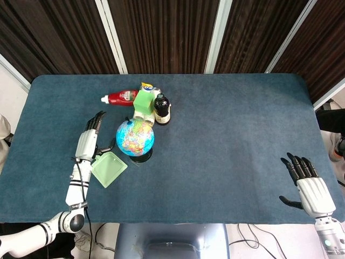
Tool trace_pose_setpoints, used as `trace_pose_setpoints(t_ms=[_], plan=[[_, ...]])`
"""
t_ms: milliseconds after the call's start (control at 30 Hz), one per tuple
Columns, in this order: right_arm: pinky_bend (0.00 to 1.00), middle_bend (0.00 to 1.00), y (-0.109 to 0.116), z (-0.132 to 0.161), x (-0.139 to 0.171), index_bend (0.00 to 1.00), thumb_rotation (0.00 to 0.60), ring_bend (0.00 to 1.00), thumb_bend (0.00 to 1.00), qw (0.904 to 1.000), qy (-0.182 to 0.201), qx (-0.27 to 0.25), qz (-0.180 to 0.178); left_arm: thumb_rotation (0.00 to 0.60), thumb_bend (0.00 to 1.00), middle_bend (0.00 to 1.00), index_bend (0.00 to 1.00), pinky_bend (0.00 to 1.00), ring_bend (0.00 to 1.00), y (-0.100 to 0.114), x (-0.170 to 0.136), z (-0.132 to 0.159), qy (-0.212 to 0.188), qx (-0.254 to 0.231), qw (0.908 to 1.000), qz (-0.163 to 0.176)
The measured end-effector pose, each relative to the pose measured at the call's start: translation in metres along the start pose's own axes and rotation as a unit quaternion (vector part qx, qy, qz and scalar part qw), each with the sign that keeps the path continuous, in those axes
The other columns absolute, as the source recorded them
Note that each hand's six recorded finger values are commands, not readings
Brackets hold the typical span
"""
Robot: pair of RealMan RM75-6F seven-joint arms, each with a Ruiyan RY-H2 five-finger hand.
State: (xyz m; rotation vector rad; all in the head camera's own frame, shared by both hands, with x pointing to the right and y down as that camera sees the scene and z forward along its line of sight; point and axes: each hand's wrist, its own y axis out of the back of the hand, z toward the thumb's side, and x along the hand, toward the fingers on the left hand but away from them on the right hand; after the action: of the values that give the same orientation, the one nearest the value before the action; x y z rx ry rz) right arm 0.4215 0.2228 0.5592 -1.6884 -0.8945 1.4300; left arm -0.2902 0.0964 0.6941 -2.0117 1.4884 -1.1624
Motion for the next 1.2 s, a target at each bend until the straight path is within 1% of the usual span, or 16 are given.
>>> trace_pose_setpoints(t_ms=[200, 333, 433, 500, 600, 667, 767, 833, 933, 1000, 1100, 1167, 1200], plan=[[0.00, 0.00, 0.000, 0.002, 0.001, 0.00, 0.600, 0.00, 0.18, 1.0000, 0.005, 0.001, -0.001, 0.572, 0.37, 0.00, 0.00, 0.00, 0.00, 0.010, -0.019, -0.003, -0.016, 0.010, 0.9998, 0.003], [0.00, 0.00, -0.001, 0.004, 0.001, 0.00, 0.600, 0.00, 0.18, 1.0000, 0.007, 0.001, 0.001, 0.569, 0.37, 0.00, 0.00, 0.00, 0.00, 0.021, -0.047, -0.005, -0.042, 0.035, 0.9985, -0.005], [0.00, 0.00, 0.000, 0.003, 0.001, 0.00, 0.600, 0.00, 0.18, 1.0000, 0.006, -0.001, -0.002, 0.572, 0.37, 0.00, 0.00, 0.00, 0.00, 0.038, -0.079, -0.011, -0.066, 0.070, 0.9953, -0.005], [0.00, 0.00, 0.000, 0.004, 0.001, 0.00, 0.600, 0.00, 0.18, 1.0000, 0.006, 0.000, -0.003, 0.580, 0.37, 0.00, 0.00, 0.00, 0.00, 0.055, -0.107, -0.019, -0.078, 0.098, 0.9921, -0.003], [0.00, 0.00, -0.002, 0.006, 0.000, 0.00, 0.600, 0.00, 0.18, 1.0000, 0.008, 0.002, -0.001, 0.600, 0.37, 0.00, 0.00, 0.00, 0.00, 0.081, -0.155, -0.036, -0.079, 0.140, 0.9870, -0.008], [0.00, 0.00, -0.004, 0.008, 0.000, 0.00, 0.600, 0.00, 0.18, 0.9999, 0.010, 0.004, 0.001, 0.600, 0.37, 0.00, 0.00, 0.00, 0.00, 0.096, -0.189, -0.046, -0.076, 0.158, 0.9844, -0.016], [0.00, 0.00, -0.006, 0.012, 0.001, 0.00, 0.600, 0.00, 0.18, 0.9999, 0.012, 0.007, 0.002, 0.600, 0.36, 0.00, 0.00, 0.00, 0.00, 0.109, -0.220, -0.055, -0.068, 0.157, 0.9852, -0.017], [0.00, 0.00, -0.007, 0.014, 0.002, 0.00, 0.600, 0.00, 0.18, 0.9999, 0.012, 0.008, 0.001, 0.600, 0.36, 0.00, 0.00, 0.00, 0.00, 0.113, -0.227, -0.059, -0.063, 0.160, 0.9849, -0.022], [0.00, 0.00, -0.007, 0.015, 0.002, 0.00, 0.600, 0.00, 0.18, 0.9999, 0.011, 0.010, -0.002, 0.600, 0.36, 0.00, 0.00, 0.00, 0.00, 0.118, -0.233, -0.066, -0.051, 0.189, 0.9801, -0.035], [0.00, 0.00, -0.007, 0.015, 0.003, 0.00, 0.600, 0.00, 0.18, 0.9999, 0.011, 0.011, -0.002, 0.600, 0.37, 0.00, 0.00, 0.00, 0.00, 0.117, -0.235, -0.072, -0.037, 0.209, 0.9758, -0.055], [0.00, 0.00, -0.009, 0.015, 0.002, 0.00, 0.600, 0.00, 0.18, 0.9998, 0.012, 0.013, 0.002, 0.600, 0.37, 0.00, 0.00, 0.00, 0.00, 0.112, -0.237, -0.078, -0.018, 0.215, 0.9720, -0.091], [0.00, 0.00, -0.010, 0.015, 0.001, 0.00, 0.600, 0.00, 0.18, 0.9998, 0.012, 0.014, 0.005, 0.600, 0.37, 0.00, 0.00, 0.00, 0.00, 0.109, -0.238, -0.080, -0.012, 0.221, 0.9694, -0.106], [0.00, 0.00, -0.011, 0.015, 0.001, 0.00, 0.600, 0.00, 0.18, 0.9998, 0.012, 0.015, 0.007, 0.600, 0.37, 0.00, 0.00, 0.00, 0.00, 0.109, -0.238, -0.080, -0.011, 0.224, 0.9688, -0.106]])
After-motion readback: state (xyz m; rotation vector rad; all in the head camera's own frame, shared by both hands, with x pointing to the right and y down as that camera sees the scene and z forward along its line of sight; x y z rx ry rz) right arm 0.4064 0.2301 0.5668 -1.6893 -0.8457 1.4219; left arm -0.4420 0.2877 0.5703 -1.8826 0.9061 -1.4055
